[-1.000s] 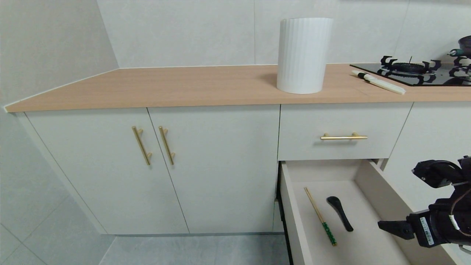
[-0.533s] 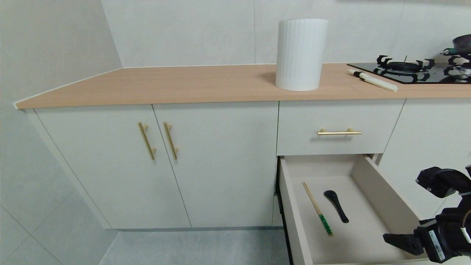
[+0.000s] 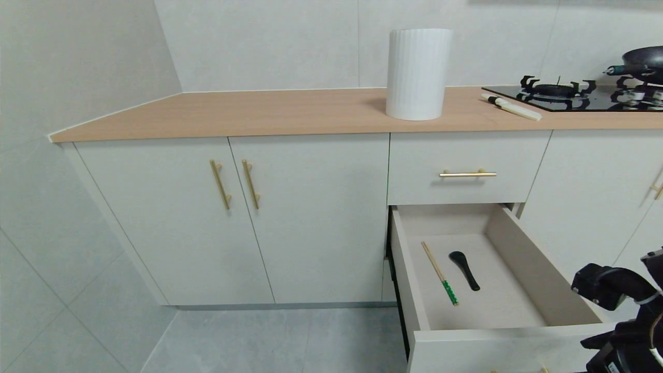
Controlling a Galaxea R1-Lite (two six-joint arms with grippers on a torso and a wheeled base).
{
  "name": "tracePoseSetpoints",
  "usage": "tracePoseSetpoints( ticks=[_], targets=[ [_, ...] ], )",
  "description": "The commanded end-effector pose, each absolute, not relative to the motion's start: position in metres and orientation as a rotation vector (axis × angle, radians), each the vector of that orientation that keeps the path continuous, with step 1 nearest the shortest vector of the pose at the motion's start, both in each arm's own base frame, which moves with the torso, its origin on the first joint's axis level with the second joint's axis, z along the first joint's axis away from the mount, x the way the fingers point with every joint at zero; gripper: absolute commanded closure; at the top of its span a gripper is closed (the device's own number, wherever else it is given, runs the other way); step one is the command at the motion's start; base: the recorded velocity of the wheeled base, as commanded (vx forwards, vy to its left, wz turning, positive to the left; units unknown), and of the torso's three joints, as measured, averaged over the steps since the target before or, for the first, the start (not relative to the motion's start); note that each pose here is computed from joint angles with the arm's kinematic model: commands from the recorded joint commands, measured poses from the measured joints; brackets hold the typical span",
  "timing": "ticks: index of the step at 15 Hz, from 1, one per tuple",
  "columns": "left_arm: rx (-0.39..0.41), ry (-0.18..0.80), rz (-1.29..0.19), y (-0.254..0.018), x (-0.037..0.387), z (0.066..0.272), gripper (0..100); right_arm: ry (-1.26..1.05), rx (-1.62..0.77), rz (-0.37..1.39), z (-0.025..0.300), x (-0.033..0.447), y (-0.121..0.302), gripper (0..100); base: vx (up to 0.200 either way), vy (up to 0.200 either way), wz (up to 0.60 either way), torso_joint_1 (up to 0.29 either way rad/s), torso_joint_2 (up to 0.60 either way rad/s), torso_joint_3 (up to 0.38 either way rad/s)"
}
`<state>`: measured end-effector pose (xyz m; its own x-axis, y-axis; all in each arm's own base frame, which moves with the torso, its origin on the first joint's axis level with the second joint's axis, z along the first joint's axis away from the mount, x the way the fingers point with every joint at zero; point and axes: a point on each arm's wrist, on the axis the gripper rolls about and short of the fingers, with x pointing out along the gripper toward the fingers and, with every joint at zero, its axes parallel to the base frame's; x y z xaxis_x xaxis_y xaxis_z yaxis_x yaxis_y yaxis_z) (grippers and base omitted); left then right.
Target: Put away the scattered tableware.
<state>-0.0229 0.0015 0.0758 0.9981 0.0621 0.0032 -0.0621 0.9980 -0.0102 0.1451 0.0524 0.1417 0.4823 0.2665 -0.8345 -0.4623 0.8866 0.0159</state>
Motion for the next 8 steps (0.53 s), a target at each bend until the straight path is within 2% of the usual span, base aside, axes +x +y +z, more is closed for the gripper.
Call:
tracePoseSetpoints(
  ticks=[1,5,8],
  targets=[
    [-0.011,-0.005,0.063,0.002,-0.023,0.076,0,1.095,-0.238,0.477,0.121,0.154,0.056,0,0.0,0.0,0.0,0.0,0.0,0.0],
    [-0.011,-0.003,0.063,0.002,-0.023,0.076,0,1.203,-0.237,0.437,0.102,0.174,0.063,0,0.0,0.0,0.0,0.0,0.0,0.0],
    [-0.011,-0.005,0.063,0.002,-0.023,0.076,0,1.236,-0.136,0.265,0.1,0.195,0.071,0,0.0,0.0,0.0,0.0,0.0,0.0]
  ],
)
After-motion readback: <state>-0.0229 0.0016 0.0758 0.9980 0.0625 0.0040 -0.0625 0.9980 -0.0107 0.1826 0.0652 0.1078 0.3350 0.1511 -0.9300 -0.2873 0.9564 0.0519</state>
